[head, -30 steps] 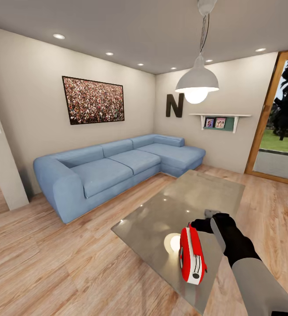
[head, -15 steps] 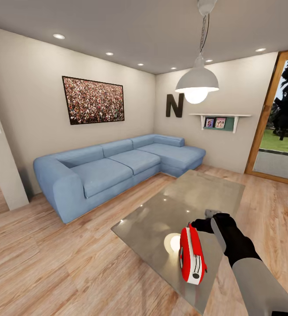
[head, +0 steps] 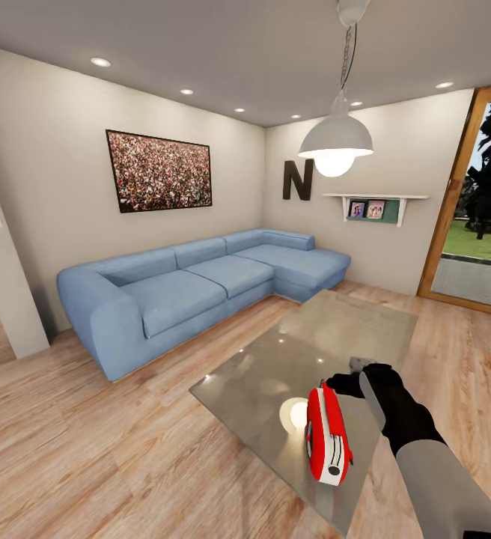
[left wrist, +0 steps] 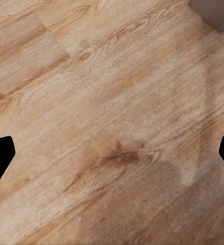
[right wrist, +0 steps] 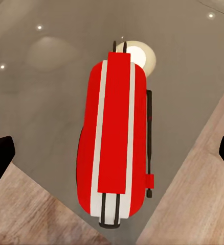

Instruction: Turn on the radio receiver that's on the table in the living room.

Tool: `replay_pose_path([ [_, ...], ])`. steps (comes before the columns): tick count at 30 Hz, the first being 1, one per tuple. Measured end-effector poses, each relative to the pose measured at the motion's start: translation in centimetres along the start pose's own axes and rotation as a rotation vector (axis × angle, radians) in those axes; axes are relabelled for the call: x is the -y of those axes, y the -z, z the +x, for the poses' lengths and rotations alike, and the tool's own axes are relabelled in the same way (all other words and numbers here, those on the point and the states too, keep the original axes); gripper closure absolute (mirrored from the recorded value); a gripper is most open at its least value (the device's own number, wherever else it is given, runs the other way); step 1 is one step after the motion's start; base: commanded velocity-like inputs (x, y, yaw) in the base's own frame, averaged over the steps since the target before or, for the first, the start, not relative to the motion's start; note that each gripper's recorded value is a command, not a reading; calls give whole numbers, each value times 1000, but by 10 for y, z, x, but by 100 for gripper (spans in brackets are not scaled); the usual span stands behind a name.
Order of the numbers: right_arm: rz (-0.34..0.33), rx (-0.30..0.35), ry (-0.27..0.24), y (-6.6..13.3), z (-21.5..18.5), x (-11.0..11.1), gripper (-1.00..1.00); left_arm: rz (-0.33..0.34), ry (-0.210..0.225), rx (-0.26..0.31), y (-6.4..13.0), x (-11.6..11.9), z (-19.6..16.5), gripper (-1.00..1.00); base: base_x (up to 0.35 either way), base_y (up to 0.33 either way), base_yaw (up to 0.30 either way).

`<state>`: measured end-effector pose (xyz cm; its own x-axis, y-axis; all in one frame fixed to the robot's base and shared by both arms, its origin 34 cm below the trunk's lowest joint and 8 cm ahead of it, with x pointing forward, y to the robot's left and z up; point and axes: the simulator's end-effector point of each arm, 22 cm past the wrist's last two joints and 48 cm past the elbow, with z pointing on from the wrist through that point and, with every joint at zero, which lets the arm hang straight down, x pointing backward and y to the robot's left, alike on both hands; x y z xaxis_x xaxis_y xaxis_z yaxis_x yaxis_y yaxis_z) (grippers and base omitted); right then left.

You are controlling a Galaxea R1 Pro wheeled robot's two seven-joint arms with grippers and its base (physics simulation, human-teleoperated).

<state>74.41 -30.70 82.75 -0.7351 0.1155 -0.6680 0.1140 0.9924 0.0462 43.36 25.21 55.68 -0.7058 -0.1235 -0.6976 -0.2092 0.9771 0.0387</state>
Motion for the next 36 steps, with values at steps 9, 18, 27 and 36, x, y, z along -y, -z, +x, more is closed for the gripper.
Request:
replay_pose_path([
  [9,-1,1,0,0,0,0,-100,0,2,0,0,1,0,-100,0,0,0],
  [18,2,0,4,-10,9,1,-100,-1,2,1,-9,1,10,-100,0,0,0],
  [27,4,-1,8,-21,21,1,-100,-7,2,1,-20,0,22,-100,0,0,0],
  [36,4,1,12,-32,33,1,-100,-7,2,1,-31,1,34,-100,0,0,0],
])
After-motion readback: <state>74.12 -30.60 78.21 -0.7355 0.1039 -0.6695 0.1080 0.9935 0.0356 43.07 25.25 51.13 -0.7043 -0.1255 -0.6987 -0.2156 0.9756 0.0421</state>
